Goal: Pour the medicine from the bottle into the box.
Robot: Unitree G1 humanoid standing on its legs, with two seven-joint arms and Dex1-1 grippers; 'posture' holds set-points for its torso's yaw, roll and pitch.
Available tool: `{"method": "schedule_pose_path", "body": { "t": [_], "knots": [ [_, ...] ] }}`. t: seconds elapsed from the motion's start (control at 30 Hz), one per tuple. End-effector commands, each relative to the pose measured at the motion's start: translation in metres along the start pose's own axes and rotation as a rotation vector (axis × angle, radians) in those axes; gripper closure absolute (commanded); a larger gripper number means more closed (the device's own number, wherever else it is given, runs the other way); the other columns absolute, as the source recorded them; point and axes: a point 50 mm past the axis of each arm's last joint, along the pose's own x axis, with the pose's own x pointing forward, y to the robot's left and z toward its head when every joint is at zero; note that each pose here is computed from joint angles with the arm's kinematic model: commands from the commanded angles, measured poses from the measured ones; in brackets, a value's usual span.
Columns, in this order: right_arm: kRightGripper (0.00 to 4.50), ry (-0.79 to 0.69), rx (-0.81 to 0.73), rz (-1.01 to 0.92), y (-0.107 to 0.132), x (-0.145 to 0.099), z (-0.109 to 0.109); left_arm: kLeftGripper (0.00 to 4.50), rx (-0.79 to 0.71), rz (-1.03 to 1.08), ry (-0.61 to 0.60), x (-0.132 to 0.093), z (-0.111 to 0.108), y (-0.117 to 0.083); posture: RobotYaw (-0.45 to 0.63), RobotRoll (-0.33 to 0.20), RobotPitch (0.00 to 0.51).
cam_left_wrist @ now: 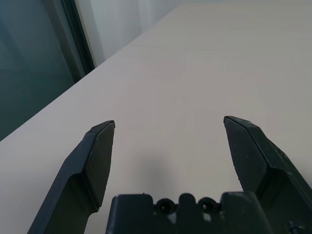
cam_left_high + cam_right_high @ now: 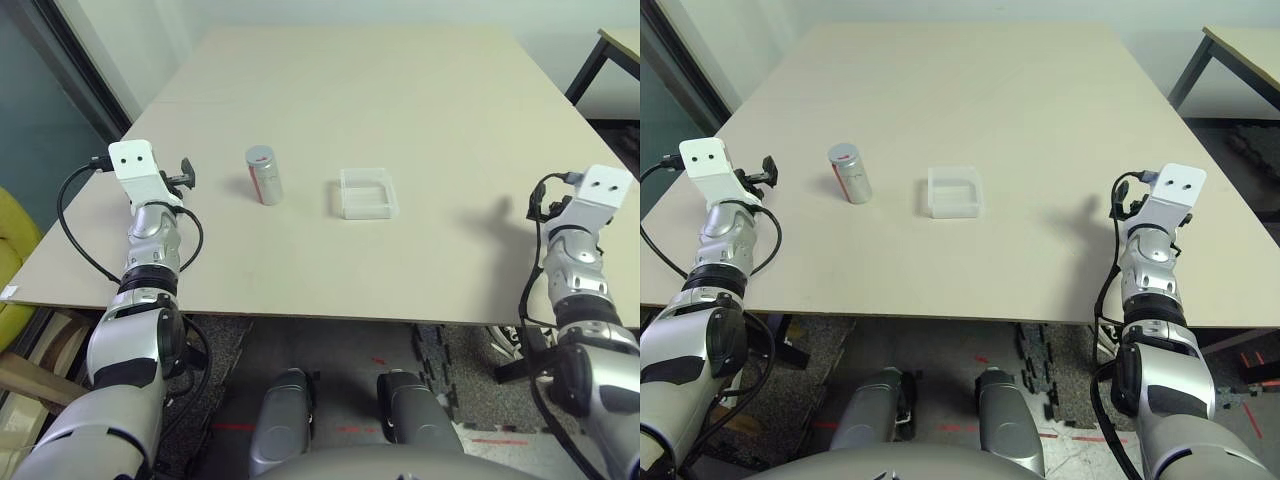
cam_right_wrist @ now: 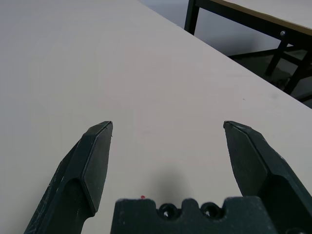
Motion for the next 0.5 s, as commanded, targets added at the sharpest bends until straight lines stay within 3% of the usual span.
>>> {"method": "schedule_pose_path", "body": {
  "t": [0.03,0.27,0.5],
  "knots": [
    [0.00,0.005,-0.015,0.013,0.002,0.000,-0.002,0.01,0.019,-0.010,0.000,0.000,0.000,0.002,-0.04,0.000,0.069],
    [0.00,-0.006,-0.086,0.144,0.005,0.002,0.005,0.01,-0.004,-0.091,-0.015,0.000,0.005,0.004,-0.05,0.000,0.066],
    [0.00,-0.004,-0.176,0.488,0.010,0.005,0.026,0.01,-0.014,-0.334,0.016,-0.005,0.000,0.004,-0.07,0.000,0.063]
  ]
}}
